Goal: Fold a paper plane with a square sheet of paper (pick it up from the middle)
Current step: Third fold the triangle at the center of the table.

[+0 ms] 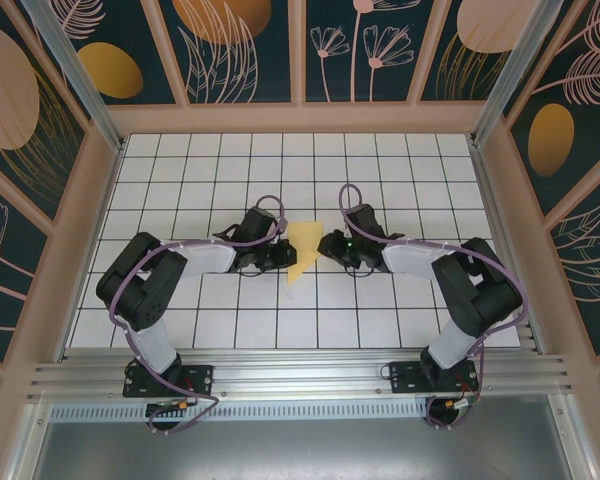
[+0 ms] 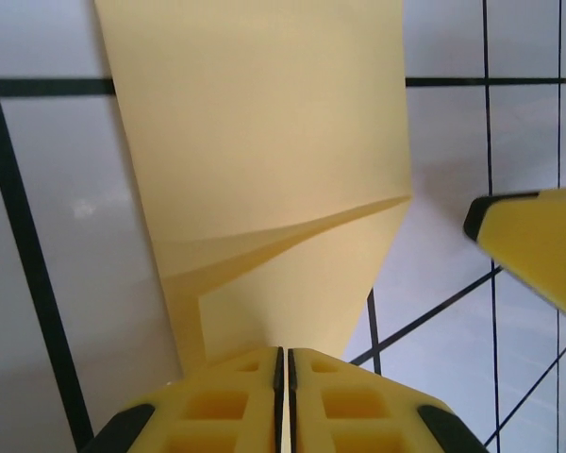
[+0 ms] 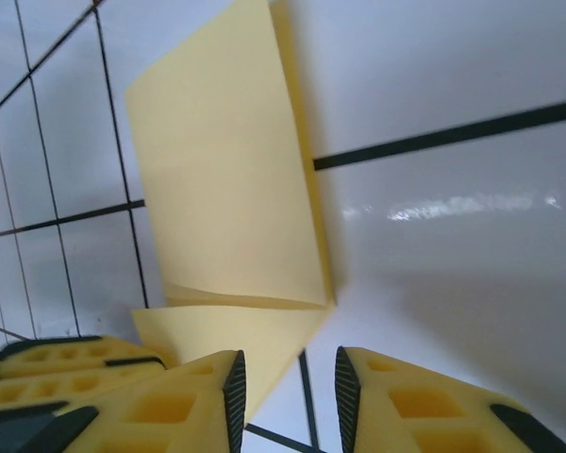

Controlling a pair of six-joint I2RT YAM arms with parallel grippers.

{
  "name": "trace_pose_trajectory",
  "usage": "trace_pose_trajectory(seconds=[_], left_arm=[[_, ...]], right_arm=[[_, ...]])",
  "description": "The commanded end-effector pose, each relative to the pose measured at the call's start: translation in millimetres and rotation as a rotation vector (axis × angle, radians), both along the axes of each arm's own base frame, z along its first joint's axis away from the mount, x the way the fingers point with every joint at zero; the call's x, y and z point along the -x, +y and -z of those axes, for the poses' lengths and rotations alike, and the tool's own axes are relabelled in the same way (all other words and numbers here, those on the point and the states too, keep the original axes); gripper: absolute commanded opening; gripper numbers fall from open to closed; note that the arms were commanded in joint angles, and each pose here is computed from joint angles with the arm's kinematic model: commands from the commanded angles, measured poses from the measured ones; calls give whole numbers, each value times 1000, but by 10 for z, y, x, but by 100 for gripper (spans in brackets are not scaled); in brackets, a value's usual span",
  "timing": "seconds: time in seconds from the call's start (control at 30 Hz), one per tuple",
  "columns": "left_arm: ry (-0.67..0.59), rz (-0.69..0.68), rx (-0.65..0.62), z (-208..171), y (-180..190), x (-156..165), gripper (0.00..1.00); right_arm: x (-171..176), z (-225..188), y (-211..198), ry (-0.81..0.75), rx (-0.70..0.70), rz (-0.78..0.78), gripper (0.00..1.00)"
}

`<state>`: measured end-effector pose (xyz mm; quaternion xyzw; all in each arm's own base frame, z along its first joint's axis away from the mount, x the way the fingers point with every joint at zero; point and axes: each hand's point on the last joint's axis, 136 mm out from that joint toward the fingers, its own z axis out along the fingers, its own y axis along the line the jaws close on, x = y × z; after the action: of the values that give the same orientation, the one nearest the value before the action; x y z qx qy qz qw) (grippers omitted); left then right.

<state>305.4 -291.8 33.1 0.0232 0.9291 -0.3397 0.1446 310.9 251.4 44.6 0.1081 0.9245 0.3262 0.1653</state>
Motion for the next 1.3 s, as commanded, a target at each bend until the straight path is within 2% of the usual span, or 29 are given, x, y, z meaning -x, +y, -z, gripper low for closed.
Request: trace_pose_trajectory(seconds=[0.0,0.63,0.93,1.27], left_arm=[[-19,-2,-51,35,61,-69,15],[0,-3,-110,223,119,-77,12],[-41,-2,-66,48,79,-100,16],[-69,-6,-39,-44,62,-115,17]], right_arm=[[-25,-40,55,-11,-50,-4,36],[-98,42,254,13,-123,-45,42],[-101,28,158,4,-90,-1,43],[-103,12,235,10,-139,-15,43]])
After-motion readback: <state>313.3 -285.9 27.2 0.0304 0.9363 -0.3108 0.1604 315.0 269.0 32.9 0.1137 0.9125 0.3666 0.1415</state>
